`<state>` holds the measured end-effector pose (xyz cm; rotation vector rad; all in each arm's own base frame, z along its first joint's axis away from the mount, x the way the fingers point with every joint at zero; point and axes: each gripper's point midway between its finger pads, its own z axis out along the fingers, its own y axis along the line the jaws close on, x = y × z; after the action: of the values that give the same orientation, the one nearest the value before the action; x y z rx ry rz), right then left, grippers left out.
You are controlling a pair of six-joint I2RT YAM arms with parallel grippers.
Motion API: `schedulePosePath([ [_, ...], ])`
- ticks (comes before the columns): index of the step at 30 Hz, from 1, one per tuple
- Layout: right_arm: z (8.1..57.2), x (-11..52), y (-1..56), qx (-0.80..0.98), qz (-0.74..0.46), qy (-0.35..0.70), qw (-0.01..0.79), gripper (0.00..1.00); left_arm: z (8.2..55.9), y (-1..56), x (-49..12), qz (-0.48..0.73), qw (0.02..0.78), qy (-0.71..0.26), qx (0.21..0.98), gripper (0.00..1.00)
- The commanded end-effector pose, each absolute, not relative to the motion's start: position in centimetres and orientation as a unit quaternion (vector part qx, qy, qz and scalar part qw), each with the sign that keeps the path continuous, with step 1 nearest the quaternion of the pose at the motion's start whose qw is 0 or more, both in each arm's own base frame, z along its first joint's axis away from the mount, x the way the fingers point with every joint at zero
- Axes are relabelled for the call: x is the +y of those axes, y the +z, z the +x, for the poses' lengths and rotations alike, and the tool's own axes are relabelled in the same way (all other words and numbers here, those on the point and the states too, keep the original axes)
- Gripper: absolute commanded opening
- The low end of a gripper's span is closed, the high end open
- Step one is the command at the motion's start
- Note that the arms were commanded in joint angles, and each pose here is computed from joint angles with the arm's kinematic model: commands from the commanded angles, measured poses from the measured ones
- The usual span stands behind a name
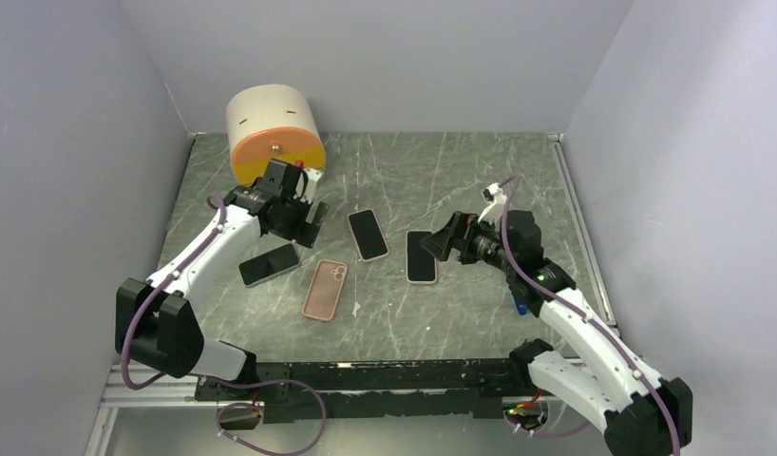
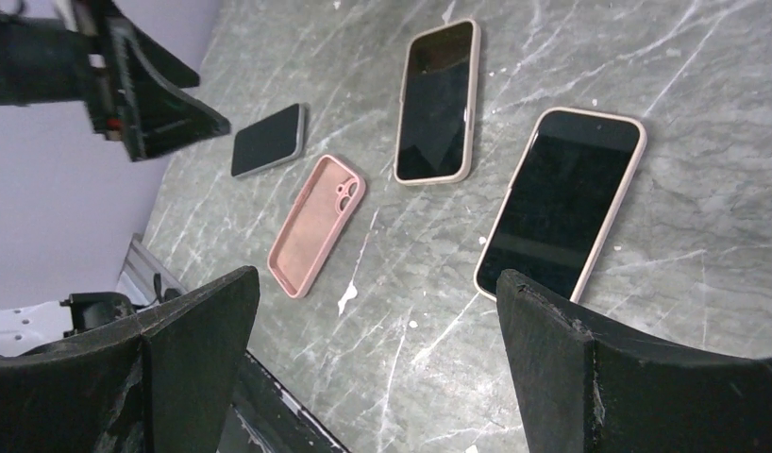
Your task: Put the phone into the phone case
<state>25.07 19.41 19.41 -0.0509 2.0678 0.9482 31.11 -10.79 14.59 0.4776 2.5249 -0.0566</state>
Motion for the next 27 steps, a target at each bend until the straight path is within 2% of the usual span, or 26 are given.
schedulePosePath([
  [1, 24.6, 18.8, 22.1, 0.804, -0.024, 0.38, 0.456, 0.99, 30.7, 14.3, -9.5, 0.268, 0.286, -0.003, 0.92, 0.94],
  [5, 23.8, 18.9, 22.6, 0.806, -0.03, 0.386, 0.448, 0.99, 30.6, 12.0, -7.3, 0.314, 0.266, 0.035, 0.911, 0.94],
  [15, 23.0, 18.6, 23.1, 0.829, -0.063, 0.362, 0.421, 0.99, 30.8, 11.1, -5.4, 0.359, 0.24, -0.061, 0.9, 0.91],
  [17, 22.9, 18.6, 23.3, 0.829, -0.069, 0.362, 0.421, 0.99, 30.7, 9.3, -3.6, 0.371, 0.196, -0.032, 0.907, 0.91],
  [19, 22.6, 18.5, 23.6, 0.829, -0.075, 0.36, 0.422, 0.99, 29.7, 7.5, -3.2, 0.388, 0.141, -0.047, 0.909, 0.91],
  [23, 22.1, 17.6, 23.7, 0.832, -0.076, 0.343, 0.43, 0.99, 29.4, 6.0, -3.9, 0.404, 0.124, -0.092, 0.902, 0.92],
  [27, 21.7, 16.9, 24.0, 0.839, -0.076, 0.326, 0.429, 0.99, 29.4, 4.1, -1.9, 0.429, 0.104, -0.053, 0.896, 0.93],
])
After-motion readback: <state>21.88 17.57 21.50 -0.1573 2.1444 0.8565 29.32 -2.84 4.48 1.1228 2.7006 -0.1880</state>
